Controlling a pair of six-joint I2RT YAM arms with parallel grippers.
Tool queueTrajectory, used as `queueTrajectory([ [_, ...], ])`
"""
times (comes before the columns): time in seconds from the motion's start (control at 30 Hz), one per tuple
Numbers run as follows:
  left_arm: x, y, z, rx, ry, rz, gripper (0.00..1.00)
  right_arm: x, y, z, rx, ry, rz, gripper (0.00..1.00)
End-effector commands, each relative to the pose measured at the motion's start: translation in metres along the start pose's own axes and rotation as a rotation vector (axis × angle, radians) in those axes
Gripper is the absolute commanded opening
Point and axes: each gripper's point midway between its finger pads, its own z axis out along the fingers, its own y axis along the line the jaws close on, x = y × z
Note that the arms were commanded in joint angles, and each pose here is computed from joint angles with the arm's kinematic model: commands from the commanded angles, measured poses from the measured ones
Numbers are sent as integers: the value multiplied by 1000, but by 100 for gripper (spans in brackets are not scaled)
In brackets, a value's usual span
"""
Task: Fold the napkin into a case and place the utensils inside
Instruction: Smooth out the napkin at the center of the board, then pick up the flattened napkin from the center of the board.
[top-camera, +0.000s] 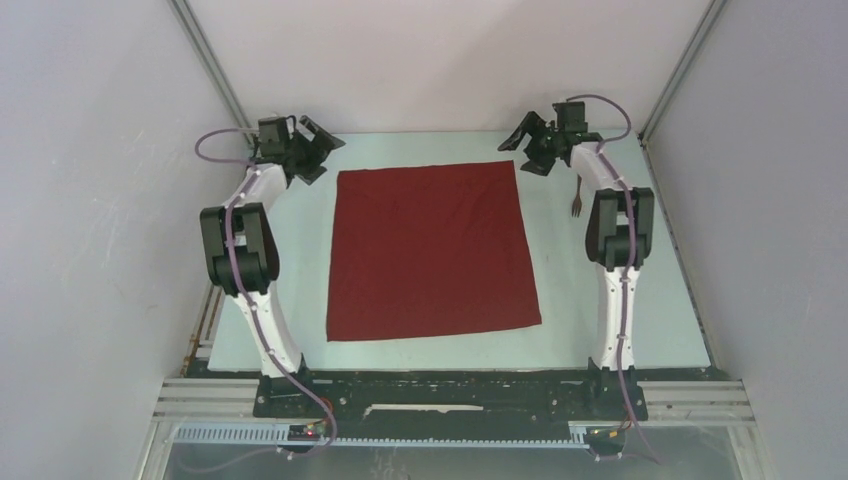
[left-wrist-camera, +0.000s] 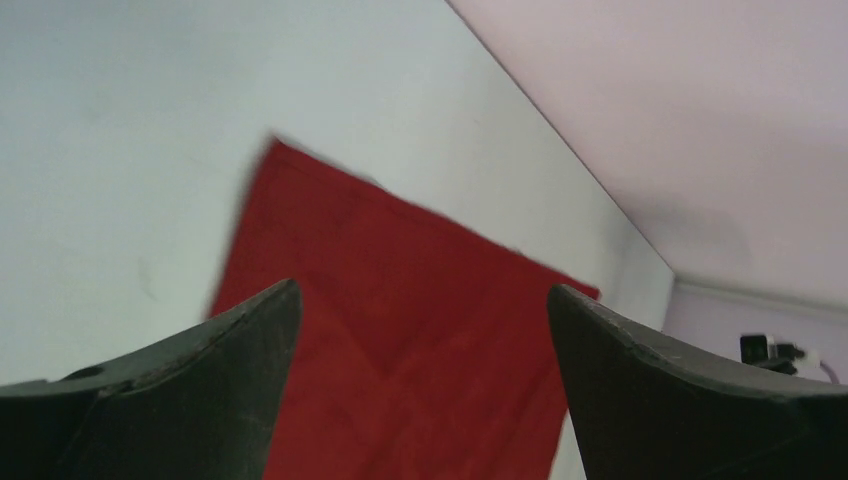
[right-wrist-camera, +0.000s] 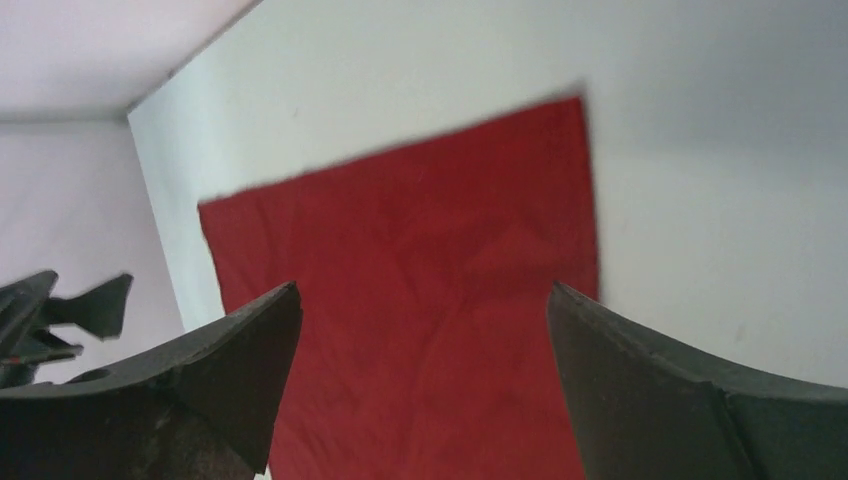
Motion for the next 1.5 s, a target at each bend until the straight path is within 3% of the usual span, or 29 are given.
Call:
queueTrajectory([
  [0.0,46,-44,-28,165,63,22,100,36,54,-63,-85,66,-100,100],
  [0.07,76,-34,-36,157,114,-49,100,74,50,-77,-86,131,-62,100],
  [0.17,117,-19,-76,-1,107,39,100,120,18,-112,102,151,-48,100],
  [0.3,150,11,-148,-298,86,203,100,180,-44,-184,542,251,-72,100],
  [0.37,162,26,-183,-397,63,280,100,192,-71,-225,768,213,-117,100],
  [0.43,172,44,-213,-455,33,342,100,207,-89,-256,879,205,-94,100],
  [0.6,202,103,-261,-488,-29,174,100,281,-97,-277,747,400,75,87],
  [0.67,214,107,-264,-436,-17,118,99,295,-108,-280,757,405,107,69],
  [0.7,217,109,-267,-426,-12,104,97,301,-113,-279,758,410,116,65],
  [0.97,222,136,-289,-575,25,124,92,322,-108,-259,734,415,193,70],
  [1.47,233,149,-288,-606,63,120,85,332,-129,-239,839,387,276,65],
])
